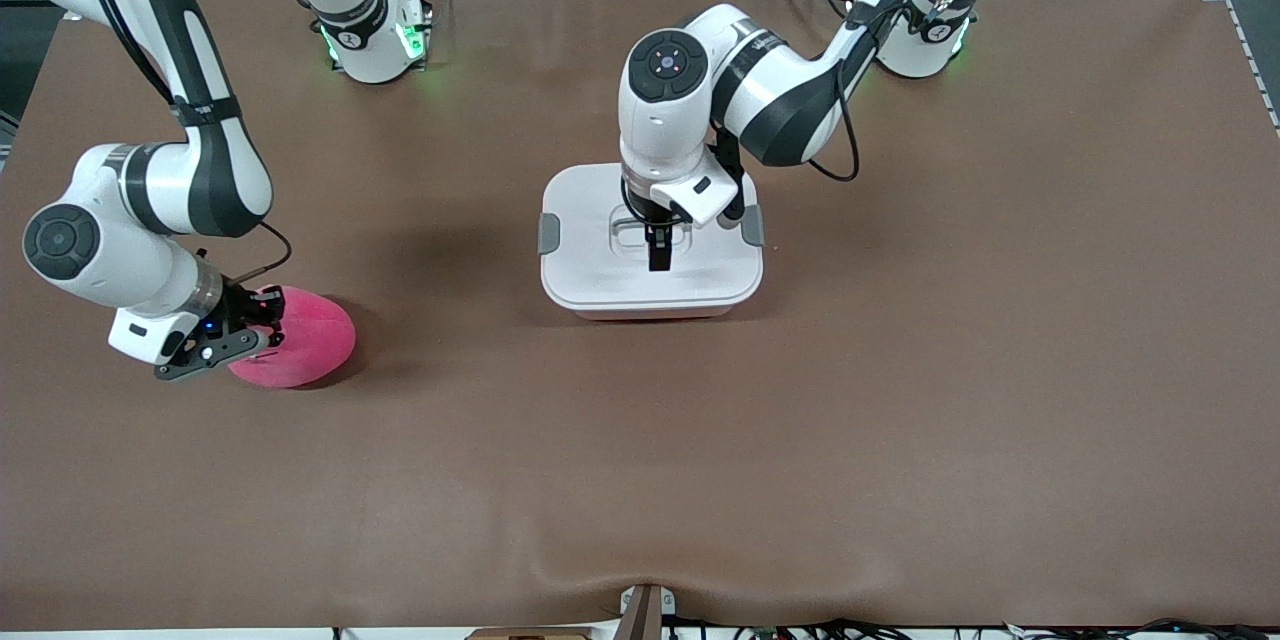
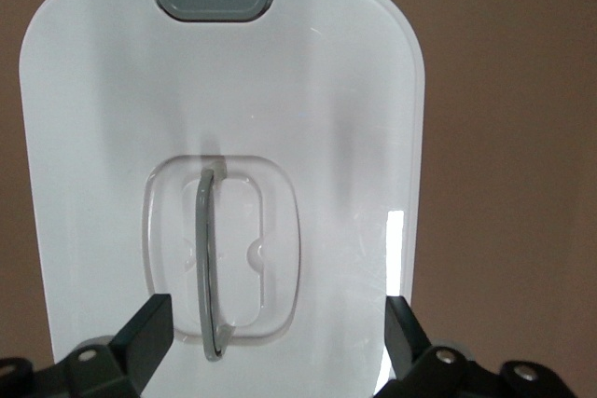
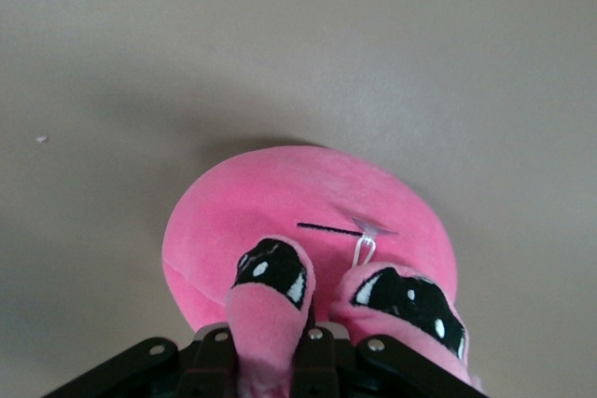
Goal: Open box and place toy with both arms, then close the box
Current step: 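Grasp the lid handle with the left gripper while the right gripper lifts the plush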
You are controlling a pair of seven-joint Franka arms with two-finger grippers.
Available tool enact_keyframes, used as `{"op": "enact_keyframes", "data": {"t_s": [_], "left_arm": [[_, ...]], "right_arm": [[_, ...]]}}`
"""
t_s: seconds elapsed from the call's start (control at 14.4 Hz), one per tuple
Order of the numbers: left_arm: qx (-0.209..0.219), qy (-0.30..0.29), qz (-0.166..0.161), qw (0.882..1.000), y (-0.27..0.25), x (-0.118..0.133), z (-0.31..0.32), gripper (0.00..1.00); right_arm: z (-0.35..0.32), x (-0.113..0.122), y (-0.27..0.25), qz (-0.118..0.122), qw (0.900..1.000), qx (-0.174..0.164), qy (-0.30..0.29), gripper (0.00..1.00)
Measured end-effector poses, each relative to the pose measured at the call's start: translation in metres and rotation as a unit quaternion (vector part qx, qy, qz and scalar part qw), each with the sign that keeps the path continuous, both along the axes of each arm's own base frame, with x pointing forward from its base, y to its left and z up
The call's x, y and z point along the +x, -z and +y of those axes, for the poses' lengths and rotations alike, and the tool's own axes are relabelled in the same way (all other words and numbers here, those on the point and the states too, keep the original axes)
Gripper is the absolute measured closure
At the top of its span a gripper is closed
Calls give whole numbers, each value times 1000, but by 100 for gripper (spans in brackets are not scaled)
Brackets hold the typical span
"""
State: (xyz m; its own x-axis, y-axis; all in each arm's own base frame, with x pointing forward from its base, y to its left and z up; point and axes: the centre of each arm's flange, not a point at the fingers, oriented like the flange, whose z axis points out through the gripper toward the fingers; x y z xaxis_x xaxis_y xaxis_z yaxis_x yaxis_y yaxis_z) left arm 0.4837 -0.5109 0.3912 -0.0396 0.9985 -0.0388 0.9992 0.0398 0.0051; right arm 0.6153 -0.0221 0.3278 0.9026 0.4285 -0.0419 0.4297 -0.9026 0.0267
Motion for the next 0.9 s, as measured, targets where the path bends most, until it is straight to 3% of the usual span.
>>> {"op": "enact_keyframes", "data": {"t_s": [0.35,0.69,0.9], "left_arm": [[6,-20,7,1000,22,-8,-6,0],[14,-7,9,1000,47,-25,-18,0],[20,-4,5,1000,54,-26,-20,29]], "right_arm": [[-15,14,-28,-22,997,-2,-80,85],[-12,19,-67,-8,987,-1,-159,85],[-1,19,-70,-2,982,-4,-187,85]]}}
